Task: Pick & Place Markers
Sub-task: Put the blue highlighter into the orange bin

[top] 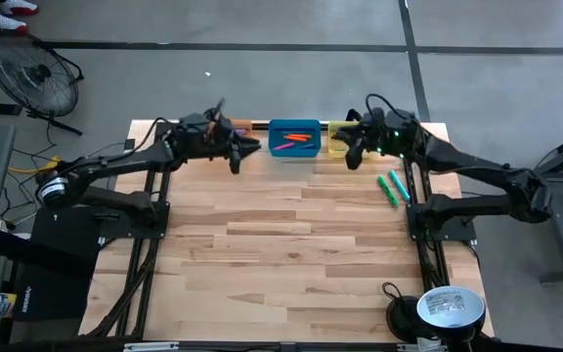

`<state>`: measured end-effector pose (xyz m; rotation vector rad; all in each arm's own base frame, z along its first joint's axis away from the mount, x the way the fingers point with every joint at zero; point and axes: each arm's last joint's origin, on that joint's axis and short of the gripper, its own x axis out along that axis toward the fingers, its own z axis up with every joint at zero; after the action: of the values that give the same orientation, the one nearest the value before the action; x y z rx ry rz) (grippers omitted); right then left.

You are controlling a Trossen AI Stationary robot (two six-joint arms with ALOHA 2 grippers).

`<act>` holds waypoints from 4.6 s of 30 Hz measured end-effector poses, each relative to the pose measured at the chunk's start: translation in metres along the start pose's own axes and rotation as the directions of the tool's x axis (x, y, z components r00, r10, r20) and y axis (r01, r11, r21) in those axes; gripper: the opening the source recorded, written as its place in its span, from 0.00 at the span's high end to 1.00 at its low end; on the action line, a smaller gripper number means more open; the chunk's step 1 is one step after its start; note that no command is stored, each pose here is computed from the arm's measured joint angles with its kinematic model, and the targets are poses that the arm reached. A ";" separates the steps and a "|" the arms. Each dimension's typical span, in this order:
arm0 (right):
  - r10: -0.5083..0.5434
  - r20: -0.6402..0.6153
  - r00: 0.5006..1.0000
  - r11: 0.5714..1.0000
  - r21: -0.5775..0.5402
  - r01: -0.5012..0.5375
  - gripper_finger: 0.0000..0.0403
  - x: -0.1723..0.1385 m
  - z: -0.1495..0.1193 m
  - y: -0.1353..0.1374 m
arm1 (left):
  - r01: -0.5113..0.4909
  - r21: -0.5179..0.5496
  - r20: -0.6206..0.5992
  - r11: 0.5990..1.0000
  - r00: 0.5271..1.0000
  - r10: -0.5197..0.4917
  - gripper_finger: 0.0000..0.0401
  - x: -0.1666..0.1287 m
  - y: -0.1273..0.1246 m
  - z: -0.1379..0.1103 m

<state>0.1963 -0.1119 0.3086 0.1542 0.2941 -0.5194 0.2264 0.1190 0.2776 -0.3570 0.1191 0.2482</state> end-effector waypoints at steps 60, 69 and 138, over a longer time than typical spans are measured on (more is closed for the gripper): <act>-0.109 -0.994 -0.008 0.754 -0.088 0.651 0.50 0.033 -0.139 -0.026 | 0.136 0.050 -0.096 0.989 0.987 -0.131 0.75 -0.036 0.076 -0.003; -0.081 -0.996 0.025 0.753 -0.045 0.656 0.50 0.034 -0.138 -0.049 | 0.134 0.044 -0.123 0.990 0.984 -0.128 0.75 -0.036 0.077 -0.006; 0.031 -0.999 0.019 0.630 0.034 0.776 0.51 0.005 -0.190 -0.093 | 0.128 0.038 -0.156 0.991 0.980 -0.121 0.75 -0.036 0.077 -0.010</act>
<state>0.1081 -0.1527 0.1211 1.1809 1.6069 -1.0996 0.1705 0.1774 0.2484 -0.3345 0.2533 0.0938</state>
